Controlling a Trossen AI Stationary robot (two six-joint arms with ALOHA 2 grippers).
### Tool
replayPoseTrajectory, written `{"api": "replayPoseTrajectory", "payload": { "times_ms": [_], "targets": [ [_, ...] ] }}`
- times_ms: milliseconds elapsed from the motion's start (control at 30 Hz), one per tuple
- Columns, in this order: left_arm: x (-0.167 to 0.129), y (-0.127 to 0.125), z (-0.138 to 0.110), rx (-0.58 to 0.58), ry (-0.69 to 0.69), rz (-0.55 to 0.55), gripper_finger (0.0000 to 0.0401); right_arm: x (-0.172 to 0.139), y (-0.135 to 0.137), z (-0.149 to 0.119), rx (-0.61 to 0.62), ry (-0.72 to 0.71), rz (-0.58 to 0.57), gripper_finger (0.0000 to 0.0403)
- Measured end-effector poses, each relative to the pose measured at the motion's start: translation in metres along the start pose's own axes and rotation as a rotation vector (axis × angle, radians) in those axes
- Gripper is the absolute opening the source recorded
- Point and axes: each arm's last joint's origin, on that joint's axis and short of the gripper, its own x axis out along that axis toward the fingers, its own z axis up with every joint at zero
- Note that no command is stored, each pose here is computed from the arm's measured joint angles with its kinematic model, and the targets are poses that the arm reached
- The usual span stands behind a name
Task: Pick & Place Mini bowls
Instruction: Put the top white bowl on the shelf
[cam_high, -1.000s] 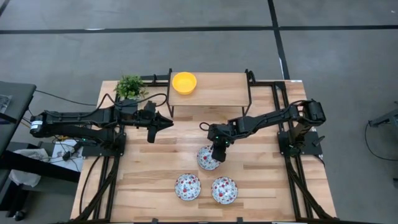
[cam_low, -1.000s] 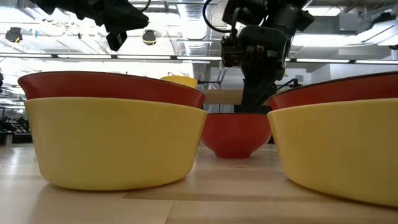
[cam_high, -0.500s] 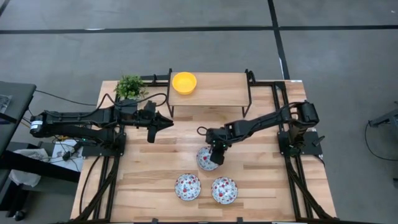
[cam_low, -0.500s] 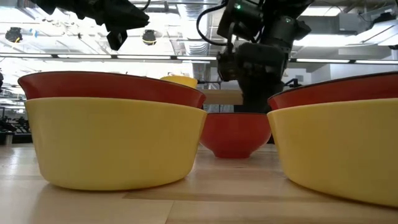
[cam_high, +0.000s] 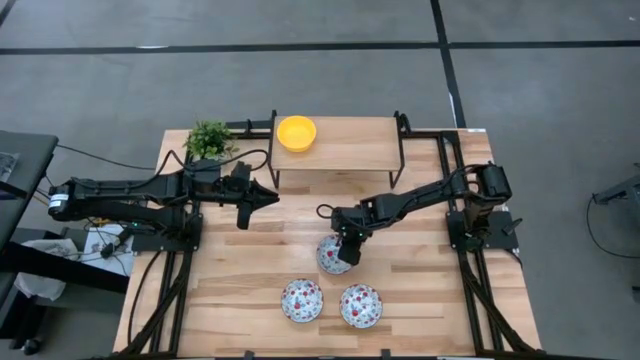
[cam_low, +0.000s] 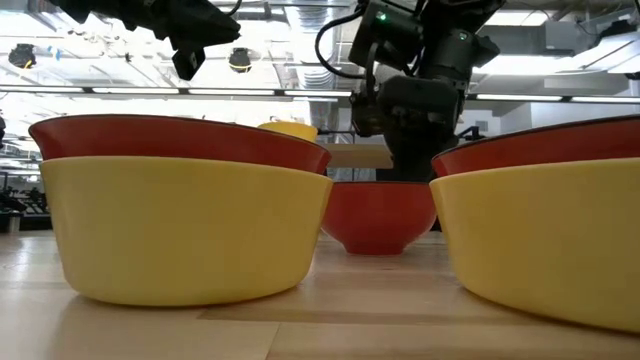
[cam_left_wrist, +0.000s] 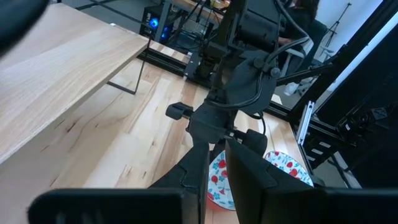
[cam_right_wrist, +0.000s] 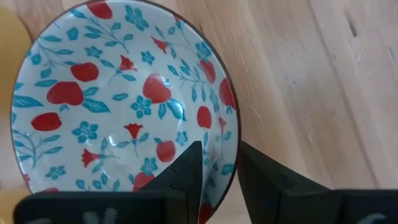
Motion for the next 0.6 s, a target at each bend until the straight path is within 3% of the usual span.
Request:
{"api": "replayPoseTrajectory", "payload": {
  "times_ms": [600],
  "targets": [
    [0.0,0.0,0.0,0.0,-0.001,0.0,0.0053,-0.013,0.001,-0.003,0.011,0.012,0.002,0.0087]
  ]
}}
